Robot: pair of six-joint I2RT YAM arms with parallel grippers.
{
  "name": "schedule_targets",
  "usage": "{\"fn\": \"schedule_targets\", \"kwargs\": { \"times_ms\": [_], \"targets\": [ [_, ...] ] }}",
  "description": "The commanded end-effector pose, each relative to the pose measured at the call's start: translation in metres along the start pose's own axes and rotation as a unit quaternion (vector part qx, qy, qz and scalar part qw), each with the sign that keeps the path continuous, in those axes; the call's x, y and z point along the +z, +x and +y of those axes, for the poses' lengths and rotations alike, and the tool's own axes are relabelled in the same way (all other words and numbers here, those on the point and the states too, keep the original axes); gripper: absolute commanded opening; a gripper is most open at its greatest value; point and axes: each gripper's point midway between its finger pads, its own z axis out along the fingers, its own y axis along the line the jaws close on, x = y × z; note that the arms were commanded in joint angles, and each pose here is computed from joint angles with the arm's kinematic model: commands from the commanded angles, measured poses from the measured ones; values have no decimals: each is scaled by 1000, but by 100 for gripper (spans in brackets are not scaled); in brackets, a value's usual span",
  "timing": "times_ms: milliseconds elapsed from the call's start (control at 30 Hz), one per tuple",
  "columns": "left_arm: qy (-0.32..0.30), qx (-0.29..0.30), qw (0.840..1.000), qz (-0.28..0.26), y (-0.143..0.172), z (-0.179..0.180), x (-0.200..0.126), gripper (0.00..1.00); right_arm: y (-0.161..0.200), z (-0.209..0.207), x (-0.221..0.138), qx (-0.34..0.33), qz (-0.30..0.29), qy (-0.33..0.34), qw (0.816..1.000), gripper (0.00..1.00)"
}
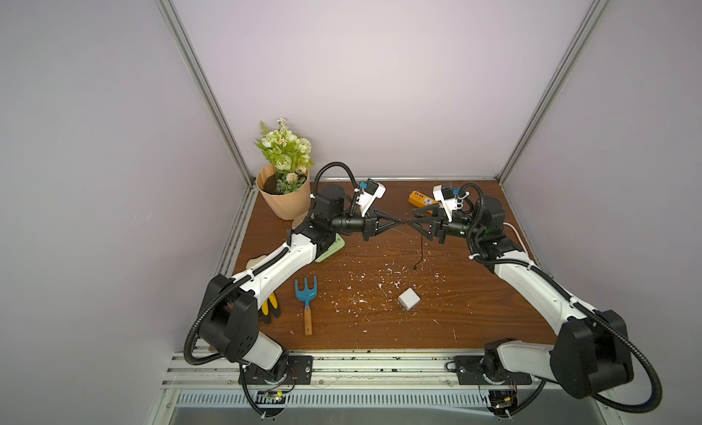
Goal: Charge the electronic scale
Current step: Pick up the charging cable from the center of the board.
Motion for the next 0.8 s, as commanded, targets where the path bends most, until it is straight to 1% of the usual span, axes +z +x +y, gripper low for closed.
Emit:
{"fn": "schedule_targets", "kwargs": {
  "times_ms": [0,233,367,767],
  "targets": [
    [27,22,999,-5,-5,-19,0,7,-7,25,5,-29,12,-57,998,47],
    [28,26,999,-6,-6,-21,-1,7,-10,33,6,-40,11,-75,996,29],
    [28,27,999,-6,-5,-21,0,7,-10,36,6,-42,9,-81,996,24],
    [30,28,999,-5,-3,-22,1,7,-15,40,4,-47,1,-82,996,22]
  ]
}}
